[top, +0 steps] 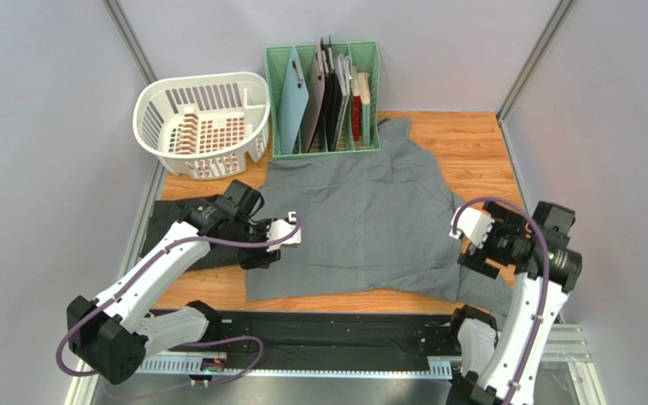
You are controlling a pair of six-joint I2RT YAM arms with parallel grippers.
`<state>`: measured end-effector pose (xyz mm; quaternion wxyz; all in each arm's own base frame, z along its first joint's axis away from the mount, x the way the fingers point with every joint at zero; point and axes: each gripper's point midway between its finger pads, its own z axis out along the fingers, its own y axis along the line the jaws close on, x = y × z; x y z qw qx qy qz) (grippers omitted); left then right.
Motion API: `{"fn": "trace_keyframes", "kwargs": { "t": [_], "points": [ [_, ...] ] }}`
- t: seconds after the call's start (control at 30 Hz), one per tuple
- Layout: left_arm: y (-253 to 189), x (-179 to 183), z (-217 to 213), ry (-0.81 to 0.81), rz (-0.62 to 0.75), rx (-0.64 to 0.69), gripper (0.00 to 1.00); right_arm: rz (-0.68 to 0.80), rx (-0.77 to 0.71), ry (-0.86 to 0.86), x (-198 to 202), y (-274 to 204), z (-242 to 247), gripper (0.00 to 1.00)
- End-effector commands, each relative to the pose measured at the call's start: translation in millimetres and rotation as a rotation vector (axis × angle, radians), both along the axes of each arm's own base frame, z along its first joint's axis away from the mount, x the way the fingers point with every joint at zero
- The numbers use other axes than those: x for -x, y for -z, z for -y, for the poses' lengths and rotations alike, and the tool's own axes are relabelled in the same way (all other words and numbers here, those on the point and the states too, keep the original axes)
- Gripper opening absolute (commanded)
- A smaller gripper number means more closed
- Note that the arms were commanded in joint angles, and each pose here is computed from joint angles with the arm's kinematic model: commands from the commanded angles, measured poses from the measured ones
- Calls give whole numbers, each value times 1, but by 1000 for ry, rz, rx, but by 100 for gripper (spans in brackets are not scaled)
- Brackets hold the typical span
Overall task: Fold and stack the long sleeve shirts
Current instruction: Flatten the shirt out
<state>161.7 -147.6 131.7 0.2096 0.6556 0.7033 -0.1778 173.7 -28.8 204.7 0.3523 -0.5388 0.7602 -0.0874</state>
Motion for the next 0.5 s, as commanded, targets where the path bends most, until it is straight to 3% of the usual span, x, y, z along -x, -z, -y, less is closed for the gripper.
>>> {"fn": "trace_keyframes", "kwargs": {
  "t": [0.0, 0.1, 0.2, 0.3, 0.47],
  "points": [
    [-22, 4, 2, 32, 1, 23, 57, -274, -245, 46, 25, -4, -26, 100],
    [-15, -11, 10, -48, -29, 23, 55, -329, -411, 195, -6, -10, -25, 95],
    [0, -37, 17, -152, -59, -18, 52, -512, -491, 326, -41, 9, -23, 77],
    [16, -55, 24, -211, -115, -62, 50, -681, -508, 416, -64, 34, -24, 65],
    [35, -80, 27, -296, -168, -101, 46, -717, -545, 555, -119, 64, -23, 63]
  ]
}}
